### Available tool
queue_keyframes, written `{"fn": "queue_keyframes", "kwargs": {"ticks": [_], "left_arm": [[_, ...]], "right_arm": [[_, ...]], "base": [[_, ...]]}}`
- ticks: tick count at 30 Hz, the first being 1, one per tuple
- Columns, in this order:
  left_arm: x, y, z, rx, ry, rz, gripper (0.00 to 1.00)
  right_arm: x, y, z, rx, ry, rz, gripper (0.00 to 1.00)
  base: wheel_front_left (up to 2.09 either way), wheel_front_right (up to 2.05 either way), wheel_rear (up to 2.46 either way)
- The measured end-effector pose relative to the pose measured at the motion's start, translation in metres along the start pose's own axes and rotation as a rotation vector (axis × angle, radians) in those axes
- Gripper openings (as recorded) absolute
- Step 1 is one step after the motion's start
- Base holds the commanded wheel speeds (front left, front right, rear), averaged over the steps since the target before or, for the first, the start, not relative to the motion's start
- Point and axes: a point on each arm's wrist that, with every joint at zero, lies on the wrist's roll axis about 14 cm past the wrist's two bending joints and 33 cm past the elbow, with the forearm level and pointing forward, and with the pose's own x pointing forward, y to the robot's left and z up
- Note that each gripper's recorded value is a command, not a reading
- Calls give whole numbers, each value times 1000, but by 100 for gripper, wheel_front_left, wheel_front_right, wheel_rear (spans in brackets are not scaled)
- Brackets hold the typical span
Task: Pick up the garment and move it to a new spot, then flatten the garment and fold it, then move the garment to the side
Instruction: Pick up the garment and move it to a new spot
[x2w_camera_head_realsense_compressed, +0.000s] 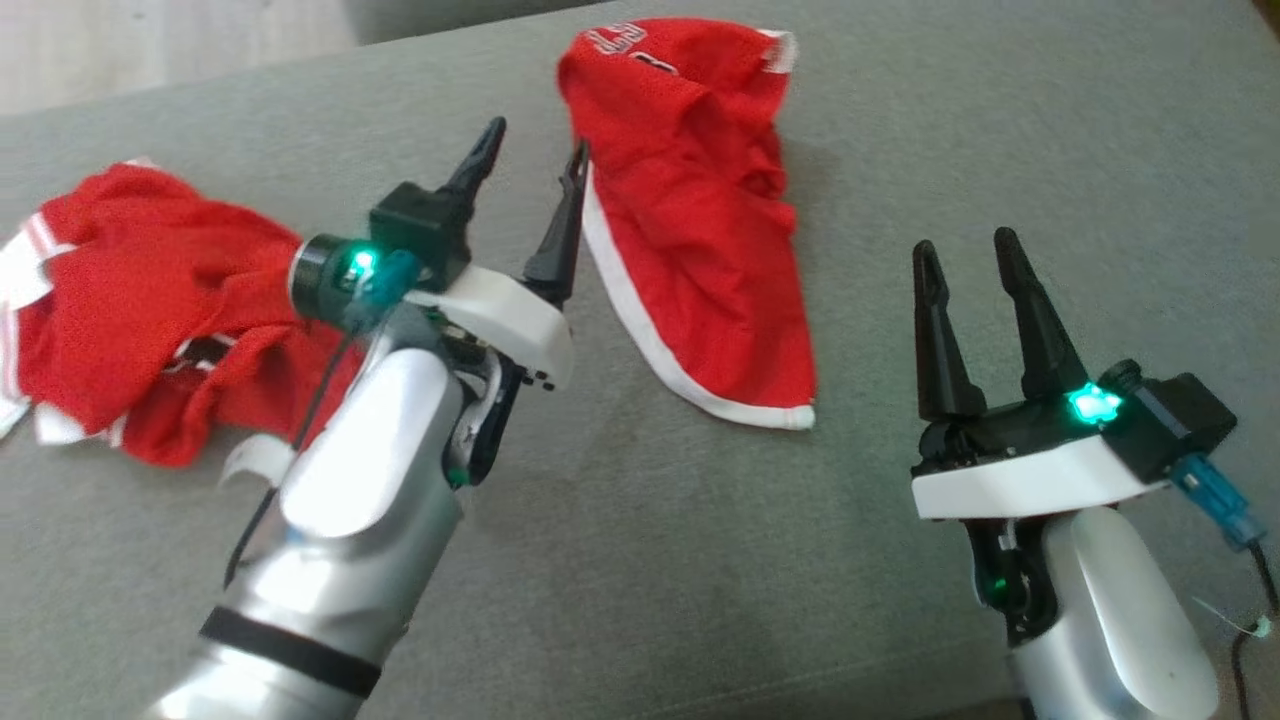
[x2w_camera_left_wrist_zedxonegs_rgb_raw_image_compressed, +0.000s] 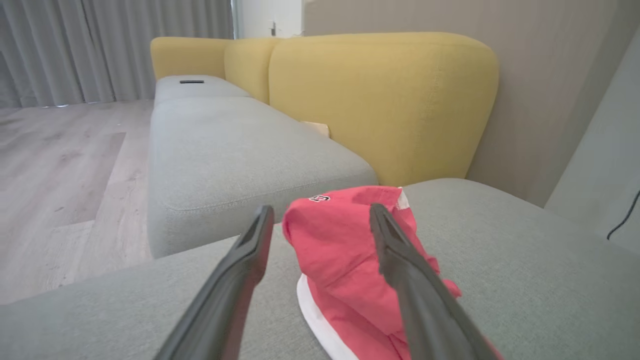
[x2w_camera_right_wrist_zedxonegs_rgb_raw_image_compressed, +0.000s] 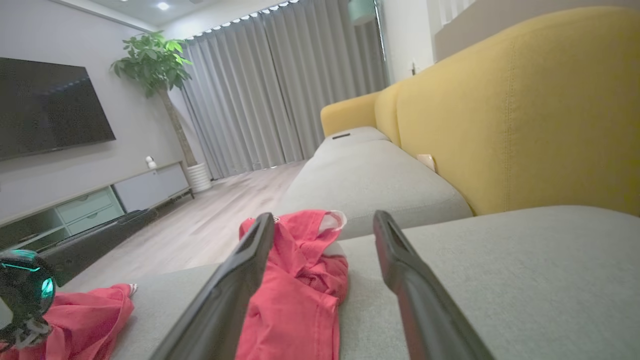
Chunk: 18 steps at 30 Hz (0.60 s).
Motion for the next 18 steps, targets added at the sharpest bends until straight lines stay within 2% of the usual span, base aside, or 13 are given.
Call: {"fn": "queue_keyframes", "kwargs": {"ticks": [5,11,18], "left_arm": [[-22,30,27,6,-89,100,100],[-78,56,25,-4,-104,225,100],[-130,59,34,-18,-147,300,100]], "right_arm": [[5,11,4,3,-15,33,100],[-2,16,5,5,-16,41,100],[-12,15,13,2,-35,30,100]], "base": [[0,0,0],[0,0,0],[0,0,0]]}}
